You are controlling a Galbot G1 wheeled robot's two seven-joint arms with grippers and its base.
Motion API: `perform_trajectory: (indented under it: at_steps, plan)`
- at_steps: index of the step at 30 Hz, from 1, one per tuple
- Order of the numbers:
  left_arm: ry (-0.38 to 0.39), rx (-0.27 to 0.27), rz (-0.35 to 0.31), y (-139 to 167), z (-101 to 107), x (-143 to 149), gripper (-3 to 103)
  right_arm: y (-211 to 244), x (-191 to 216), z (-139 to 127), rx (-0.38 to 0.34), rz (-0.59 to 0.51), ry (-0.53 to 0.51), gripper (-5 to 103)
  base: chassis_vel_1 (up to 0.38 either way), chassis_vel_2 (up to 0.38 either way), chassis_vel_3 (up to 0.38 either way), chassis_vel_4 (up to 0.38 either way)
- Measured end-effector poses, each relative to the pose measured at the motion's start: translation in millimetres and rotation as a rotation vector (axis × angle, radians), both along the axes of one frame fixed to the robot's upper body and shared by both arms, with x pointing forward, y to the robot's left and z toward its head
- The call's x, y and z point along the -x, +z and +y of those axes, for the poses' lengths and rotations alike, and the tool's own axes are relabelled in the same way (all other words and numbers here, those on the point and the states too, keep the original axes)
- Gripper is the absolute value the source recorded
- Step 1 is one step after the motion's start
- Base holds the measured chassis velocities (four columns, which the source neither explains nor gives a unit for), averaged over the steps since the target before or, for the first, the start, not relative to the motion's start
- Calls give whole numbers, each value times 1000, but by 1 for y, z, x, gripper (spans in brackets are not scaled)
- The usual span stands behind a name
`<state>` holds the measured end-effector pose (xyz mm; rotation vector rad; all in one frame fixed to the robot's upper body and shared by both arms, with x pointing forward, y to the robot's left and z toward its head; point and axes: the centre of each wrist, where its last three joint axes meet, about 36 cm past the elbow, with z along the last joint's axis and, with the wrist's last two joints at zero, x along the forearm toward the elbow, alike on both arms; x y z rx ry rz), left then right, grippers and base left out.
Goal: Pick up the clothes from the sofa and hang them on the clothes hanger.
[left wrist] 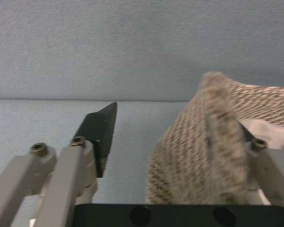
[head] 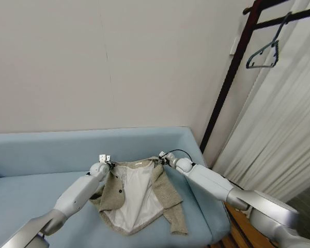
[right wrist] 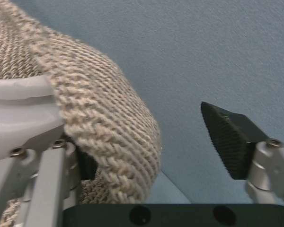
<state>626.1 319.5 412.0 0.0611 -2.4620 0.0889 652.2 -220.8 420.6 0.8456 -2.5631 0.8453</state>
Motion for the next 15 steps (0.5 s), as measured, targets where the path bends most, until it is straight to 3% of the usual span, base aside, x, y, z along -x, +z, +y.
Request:
perform_trajectory:
  at_steps: [1,3,5,7,9,11,15]
  plan:
    - [0,0,0,0,0,0,56,0,0,0,0,0,0,66,0,0,0,0]
    - [-1,8,-11,-2,10,6,67,1,0,-2,-9,2,-7,71,0,0,0,0]
    - [-1,17,-27,-1,19,12,77,2,0,-4,-23,3,-15,83,0,0,0,0]
    - [-2,22,-35,-1,23,14,77,3,1,-5,-30,4,-18,88,0,0,0,0]
    - [-17,41,-57,0,36,21,88,5,1,-8,-51,16,-25,97,0,0,0,0]
    - [-35,52,-71,1,46,26,97,8,-1,-14,-45,19,-21,99,0,0,0,0]
    - [-49,56,-86,6,54,36,100,14,-7,-26,-7,8,9,100,0,0,0,0]
